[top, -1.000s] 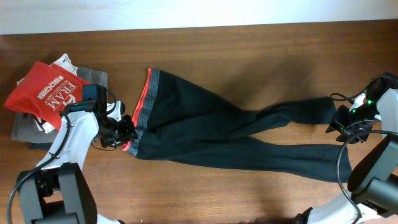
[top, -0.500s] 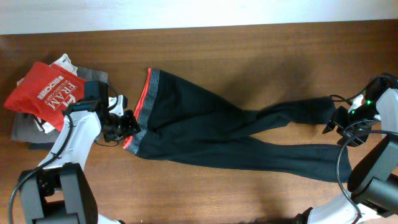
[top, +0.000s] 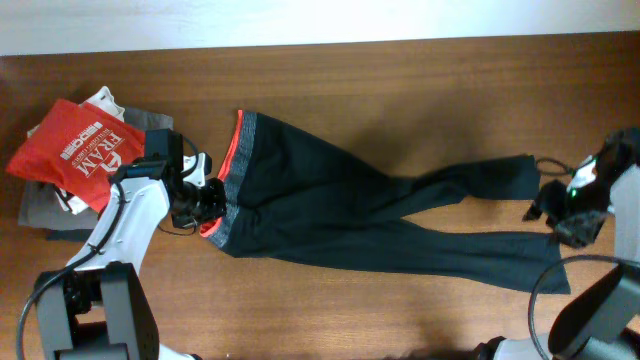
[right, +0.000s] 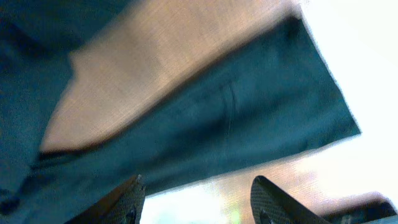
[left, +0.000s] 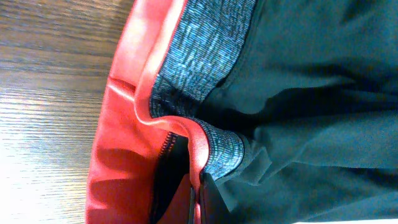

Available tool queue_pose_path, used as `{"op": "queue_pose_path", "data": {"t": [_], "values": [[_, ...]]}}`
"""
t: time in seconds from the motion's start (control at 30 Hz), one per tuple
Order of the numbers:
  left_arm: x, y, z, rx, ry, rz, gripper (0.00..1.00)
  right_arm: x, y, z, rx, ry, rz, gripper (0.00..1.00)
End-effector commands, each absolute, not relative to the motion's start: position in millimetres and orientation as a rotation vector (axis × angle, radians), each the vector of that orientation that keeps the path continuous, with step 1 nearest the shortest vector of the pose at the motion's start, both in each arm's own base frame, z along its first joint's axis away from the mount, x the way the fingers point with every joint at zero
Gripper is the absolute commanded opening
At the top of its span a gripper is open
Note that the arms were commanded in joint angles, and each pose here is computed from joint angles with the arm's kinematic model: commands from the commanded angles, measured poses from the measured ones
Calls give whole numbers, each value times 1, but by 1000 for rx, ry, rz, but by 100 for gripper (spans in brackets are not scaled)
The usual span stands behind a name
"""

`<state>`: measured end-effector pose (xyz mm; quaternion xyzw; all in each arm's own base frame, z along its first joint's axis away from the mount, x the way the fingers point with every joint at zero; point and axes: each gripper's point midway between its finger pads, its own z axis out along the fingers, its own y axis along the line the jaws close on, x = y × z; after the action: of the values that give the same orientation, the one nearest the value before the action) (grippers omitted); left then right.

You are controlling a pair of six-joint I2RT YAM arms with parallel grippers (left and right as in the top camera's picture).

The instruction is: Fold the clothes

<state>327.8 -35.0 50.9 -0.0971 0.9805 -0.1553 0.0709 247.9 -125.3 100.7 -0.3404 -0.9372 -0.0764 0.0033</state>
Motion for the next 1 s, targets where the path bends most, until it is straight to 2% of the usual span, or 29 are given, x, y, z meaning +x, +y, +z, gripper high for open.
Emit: {"op": "queue_pose_path", "data": {"t": [0.0, 0.33, 0.57, 0.63, 0.77, 0.97], "values": [[333, -30, 63, -278, 2912, -444, 1, 218, -127, 73, -1285, -2831, -235, 62], [319, -21, 58, -303, 2973, -357, 1, 188, -157, 24, -1586, -2758, -227, 61], [317, -18, 57, -308, 2985, -331, 1, 263, -147, 54, -1513, -3040, -709, 64], [316, -18, 57, -309, 2987, -331, 1, 279, -151, 64, -1472, -3123, -714, 67], [317, -18, 57, -308, 2984, -331, 1, 314, -164, 80, -1377, -3332, -593, 86], [318, -18, 57, -308, 2981, -331, 1, 340, -169, 70, -1298, -3441, -484, 88]]}}
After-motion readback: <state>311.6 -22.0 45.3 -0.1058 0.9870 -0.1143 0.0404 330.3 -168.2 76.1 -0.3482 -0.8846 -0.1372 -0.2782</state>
